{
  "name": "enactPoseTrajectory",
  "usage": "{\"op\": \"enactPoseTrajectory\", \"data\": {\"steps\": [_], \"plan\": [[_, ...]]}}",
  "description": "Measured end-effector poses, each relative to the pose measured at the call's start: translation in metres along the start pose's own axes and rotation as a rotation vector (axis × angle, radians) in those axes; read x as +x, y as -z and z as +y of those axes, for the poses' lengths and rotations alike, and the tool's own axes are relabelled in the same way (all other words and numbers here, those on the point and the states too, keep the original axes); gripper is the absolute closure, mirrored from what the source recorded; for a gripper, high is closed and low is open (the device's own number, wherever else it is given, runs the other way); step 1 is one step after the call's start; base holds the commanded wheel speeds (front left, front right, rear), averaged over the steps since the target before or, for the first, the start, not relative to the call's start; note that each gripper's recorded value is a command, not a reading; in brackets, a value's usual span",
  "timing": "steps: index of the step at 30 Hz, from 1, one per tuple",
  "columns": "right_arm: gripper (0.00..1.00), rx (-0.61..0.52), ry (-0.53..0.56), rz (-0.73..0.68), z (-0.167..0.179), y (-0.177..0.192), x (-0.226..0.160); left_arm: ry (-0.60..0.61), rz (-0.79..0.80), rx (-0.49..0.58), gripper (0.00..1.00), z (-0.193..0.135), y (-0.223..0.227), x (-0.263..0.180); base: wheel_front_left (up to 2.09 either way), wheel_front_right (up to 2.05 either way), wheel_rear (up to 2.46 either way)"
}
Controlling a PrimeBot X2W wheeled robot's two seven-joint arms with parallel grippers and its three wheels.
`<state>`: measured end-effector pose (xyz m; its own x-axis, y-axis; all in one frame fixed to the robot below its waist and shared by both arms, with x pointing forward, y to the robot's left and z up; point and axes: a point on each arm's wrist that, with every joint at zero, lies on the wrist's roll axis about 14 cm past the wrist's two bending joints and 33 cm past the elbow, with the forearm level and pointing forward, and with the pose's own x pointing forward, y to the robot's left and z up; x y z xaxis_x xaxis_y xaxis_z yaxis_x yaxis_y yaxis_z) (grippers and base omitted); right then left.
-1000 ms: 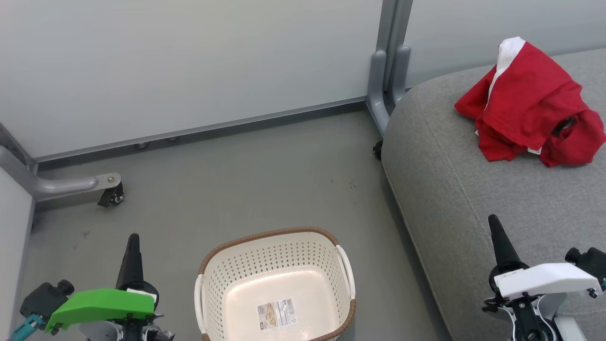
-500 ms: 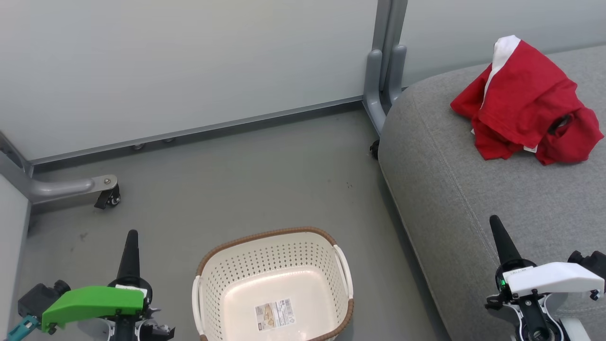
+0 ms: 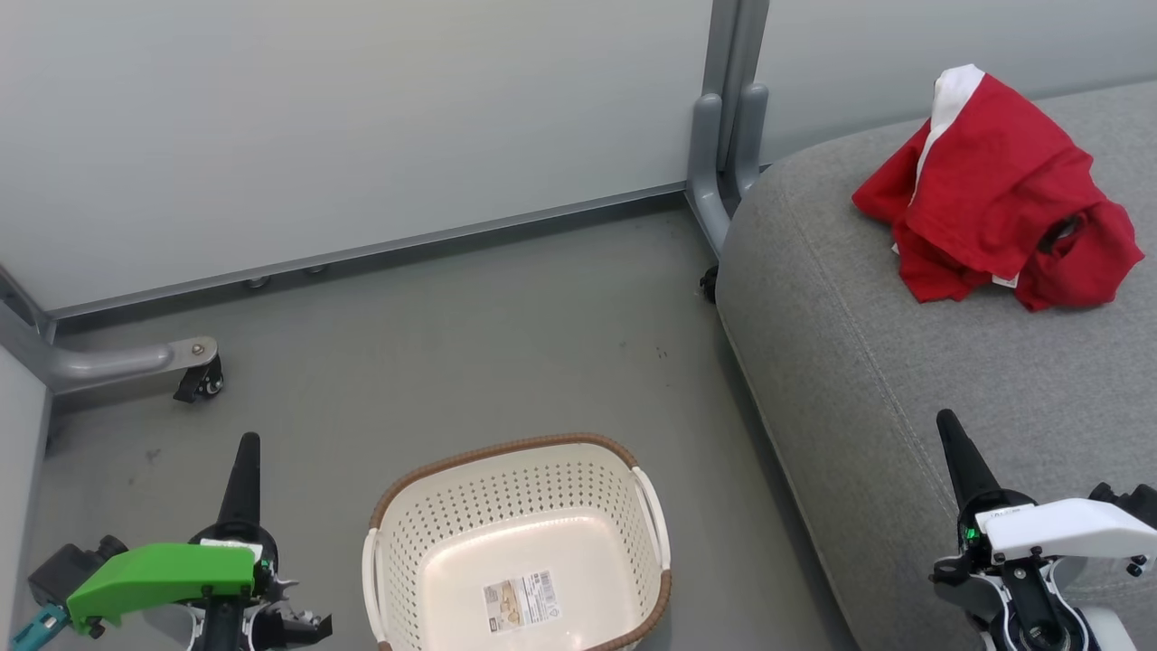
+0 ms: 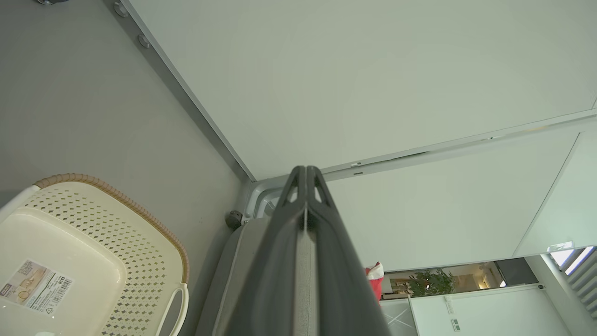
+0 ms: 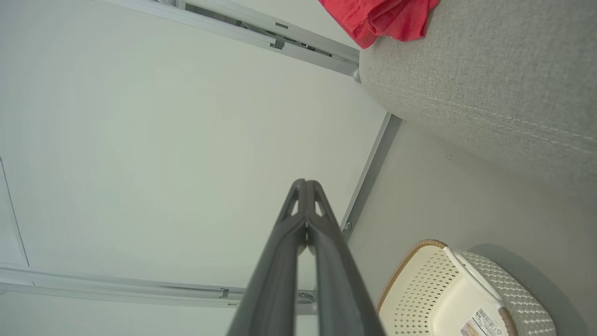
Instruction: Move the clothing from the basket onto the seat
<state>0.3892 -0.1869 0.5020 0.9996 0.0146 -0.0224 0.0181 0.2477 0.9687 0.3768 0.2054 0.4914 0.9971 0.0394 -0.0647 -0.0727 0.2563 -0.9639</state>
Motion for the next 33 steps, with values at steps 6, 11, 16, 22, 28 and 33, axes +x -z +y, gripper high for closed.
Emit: {"op": "enactPoseTrajectory", "data": {"steps": [6,11,16,22,28,33], "plan": [[1.0,0.048,-0.004,-0.002,0.001,-0.002,0.001,0.008,0.007,-0.05,1.0,-0.002,0.001,0.001,0.0,0.0,0.0],[1.0,0.084,-0.003,-0.005,0.0,-0.004,0.0,0.015,0.012,-0.091,1.0,-0.003,0.001,0.002,0.0,0.0,0.0],[1.0,0.122,-0.003,-0.007,0.0,-0.006,-0.001,0.026,0.017,-0.127,1.0,-0.007,0.002,0.005,0.0,0.0,0.0],[1.0,0.164,-0.004,-0.008,-0.001,-0.008,-0.001,0.032,0.023,-0.172,1.0,-0.008,0.003,0.006,0.0,0.0,0.0],[1.0,0.204,-0.007,-0.01,-0.001,-0.01,-0.001,0.04,0.028,-0.215,1.0,-0.01,0.003,0.007,0.0,0.0,0.0],[1.0,0.238,-0.011,-0.014,-0.001,-0.012,-0.002,0.05,0.034,-0.246,1.0,-0.012,0.004,0.008,0.0,0.0,0.0]]}}
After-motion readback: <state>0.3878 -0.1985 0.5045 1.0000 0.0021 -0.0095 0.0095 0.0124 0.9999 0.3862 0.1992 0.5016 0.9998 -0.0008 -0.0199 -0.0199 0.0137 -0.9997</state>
